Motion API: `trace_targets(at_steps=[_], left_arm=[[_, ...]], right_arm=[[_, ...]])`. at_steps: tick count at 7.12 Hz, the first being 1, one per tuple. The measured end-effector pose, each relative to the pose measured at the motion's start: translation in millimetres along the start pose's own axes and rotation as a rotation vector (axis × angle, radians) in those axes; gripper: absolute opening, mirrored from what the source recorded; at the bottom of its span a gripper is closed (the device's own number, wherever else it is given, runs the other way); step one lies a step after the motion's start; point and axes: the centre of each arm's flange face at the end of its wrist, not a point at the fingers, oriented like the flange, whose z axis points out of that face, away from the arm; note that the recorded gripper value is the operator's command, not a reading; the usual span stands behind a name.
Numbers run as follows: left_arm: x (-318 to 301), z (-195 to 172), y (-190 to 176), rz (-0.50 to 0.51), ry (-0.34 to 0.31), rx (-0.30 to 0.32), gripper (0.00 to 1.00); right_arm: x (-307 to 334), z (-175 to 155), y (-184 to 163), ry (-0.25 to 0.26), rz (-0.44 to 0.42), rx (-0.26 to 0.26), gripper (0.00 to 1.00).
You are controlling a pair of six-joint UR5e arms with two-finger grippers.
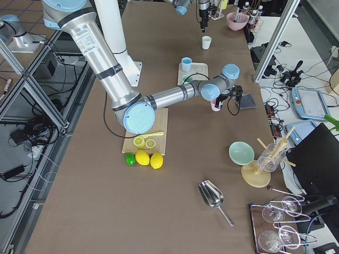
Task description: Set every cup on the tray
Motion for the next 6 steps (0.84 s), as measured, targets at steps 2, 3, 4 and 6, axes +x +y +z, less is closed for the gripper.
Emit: trace_targets(at_steps=[2, 3, 4, 6], left_arm=[[2.1, 17.9, -19.2, -0.037, -0.002, -0.005, 0.83], [-4.4, 32.5, -21.5, -0.040, 0.004, 0.001, 0.78], [-7.4, 43.4, -20.9, -0.042, 0.016, 0.009, 0.77], [3.9, 50.7, -16.1, -0.060, 0.064, 0.001, 0.10]], right_arm=[[-58.5, 6.0, 25.4, -0.034, 0.046, -0.007, 0.00], [-85.7, 14.1, 43.7, -0.042, 0.061, -0.010, 0.00], [-109.1, 21.7, 58.9, -0.049, 0.076, -0.015, 0.00], [-136.3, 30.3, 77.2, -0.059, 0.099, -0.022, 0.00]])
